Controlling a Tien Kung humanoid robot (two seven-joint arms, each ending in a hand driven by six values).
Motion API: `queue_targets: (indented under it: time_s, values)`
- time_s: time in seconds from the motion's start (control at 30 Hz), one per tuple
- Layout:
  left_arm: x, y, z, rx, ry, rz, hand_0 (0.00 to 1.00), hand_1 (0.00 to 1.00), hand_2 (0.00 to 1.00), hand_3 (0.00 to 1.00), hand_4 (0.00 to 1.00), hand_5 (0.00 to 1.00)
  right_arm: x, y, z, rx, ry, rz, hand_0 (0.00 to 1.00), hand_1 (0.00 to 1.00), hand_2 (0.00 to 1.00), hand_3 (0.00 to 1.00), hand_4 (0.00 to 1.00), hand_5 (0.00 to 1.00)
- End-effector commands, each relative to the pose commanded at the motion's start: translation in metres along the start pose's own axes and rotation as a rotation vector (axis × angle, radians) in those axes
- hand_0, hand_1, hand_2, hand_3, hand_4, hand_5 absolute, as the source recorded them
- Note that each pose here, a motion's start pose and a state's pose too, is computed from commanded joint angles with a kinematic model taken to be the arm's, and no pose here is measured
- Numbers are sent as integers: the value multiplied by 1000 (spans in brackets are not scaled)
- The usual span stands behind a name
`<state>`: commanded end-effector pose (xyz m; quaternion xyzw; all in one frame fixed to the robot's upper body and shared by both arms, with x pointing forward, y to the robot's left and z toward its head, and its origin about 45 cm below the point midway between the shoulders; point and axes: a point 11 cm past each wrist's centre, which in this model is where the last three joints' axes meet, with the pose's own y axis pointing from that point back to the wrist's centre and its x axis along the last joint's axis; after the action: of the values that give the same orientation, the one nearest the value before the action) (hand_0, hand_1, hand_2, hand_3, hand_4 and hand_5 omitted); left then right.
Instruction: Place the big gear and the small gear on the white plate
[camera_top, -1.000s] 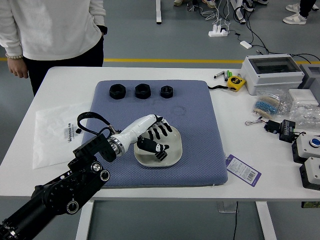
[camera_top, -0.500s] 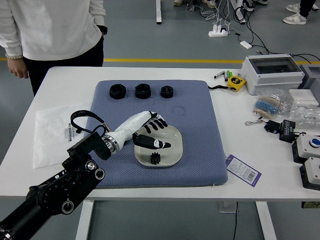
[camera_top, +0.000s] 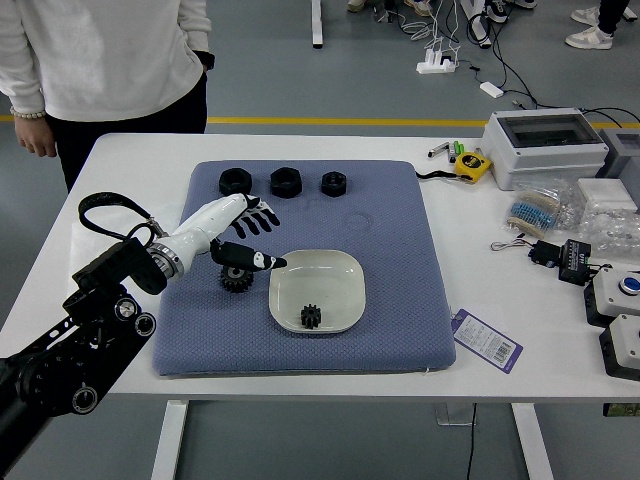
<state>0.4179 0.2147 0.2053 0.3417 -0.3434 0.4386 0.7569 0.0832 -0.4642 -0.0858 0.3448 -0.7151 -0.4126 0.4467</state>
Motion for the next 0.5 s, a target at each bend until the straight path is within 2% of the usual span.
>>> queue_targets:
  time_s: [0.2,0.5]
  values:
    - [-1,6,-14,30,-91,-45,426,546,580,613,998,314,0,0,-1,2,-1,0,653,651,743,610,864,708]
    - [-9,5,-26,54,-111,-65,427,550,588,625,998,277,0,0,-1,2,-2,-1,654,651,743,610,864,707]
